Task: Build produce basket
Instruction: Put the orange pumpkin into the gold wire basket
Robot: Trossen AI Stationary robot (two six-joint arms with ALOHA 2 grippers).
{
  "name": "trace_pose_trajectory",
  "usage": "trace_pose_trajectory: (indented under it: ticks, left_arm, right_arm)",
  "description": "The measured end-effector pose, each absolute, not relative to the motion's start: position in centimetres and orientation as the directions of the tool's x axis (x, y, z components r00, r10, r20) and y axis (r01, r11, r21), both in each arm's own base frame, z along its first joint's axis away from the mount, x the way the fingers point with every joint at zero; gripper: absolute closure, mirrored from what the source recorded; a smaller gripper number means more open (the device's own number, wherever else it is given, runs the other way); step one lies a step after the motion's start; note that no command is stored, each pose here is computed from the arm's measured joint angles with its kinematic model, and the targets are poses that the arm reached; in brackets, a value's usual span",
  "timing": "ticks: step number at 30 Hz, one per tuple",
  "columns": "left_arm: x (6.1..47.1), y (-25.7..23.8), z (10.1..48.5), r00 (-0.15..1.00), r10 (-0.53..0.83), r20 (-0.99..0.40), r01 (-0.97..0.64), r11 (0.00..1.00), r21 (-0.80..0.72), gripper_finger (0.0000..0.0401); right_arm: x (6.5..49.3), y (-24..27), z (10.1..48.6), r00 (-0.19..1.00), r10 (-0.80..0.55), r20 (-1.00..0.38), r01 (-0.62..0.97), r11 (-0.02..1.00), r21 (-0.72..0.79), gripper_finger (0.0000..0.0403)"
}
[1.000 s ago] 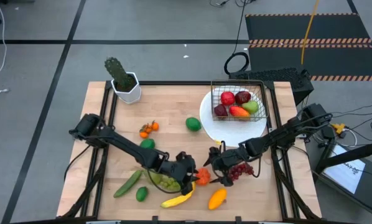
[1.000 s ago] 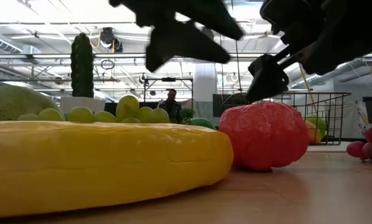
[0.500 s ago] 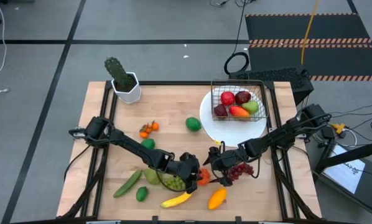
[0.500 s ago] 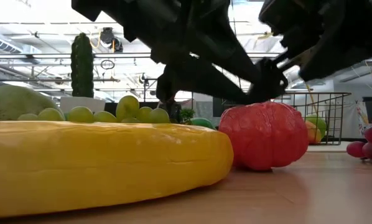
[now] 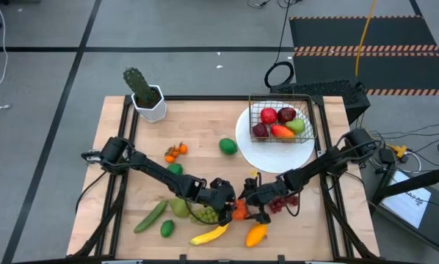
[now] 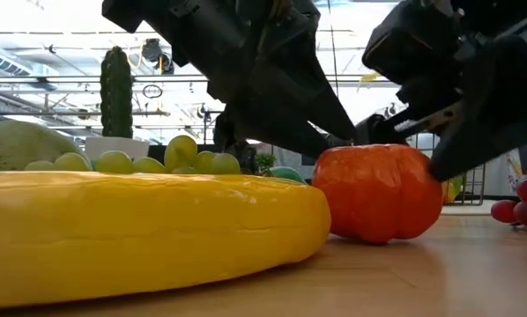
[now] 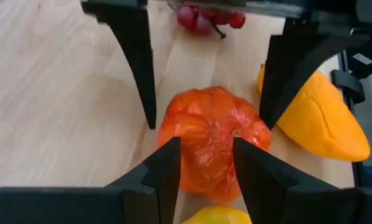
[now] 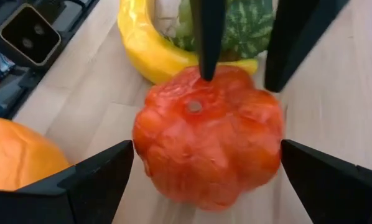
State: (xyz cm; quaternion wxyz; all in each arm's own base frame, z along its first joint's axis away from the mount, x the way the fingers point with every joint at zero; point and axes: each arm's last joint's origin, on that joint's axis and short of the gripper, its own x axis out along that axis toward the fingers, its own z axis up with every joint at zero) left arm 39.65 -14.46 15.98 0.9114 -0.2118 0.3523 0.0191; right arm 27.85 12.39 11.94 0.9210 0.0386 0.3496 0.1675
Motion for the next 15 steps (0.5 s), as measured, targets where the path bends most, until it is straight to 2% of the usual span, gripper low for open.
trace_pose_trajectory:
  ticks: [9,15]
  left_arm:
    - [39.7,-14.2,16.0,0.747,-0.113,-0.655,-0.210,0.895,-0.394,0.0256]
    - [39.2,-13.2,18.3,0.760,-0.117,-0.639,-0.279,0.830,-0.483,0.0256]
  right_arm:
    - [28.3,12.6,11.1,0.711,0.346,-0.612,-0.291,0.937,0.193,0.0019]
    - [28.3,12.6,11.1,0.711,0.345,-0.613,-0.290,0.938,0.192,0.0045]
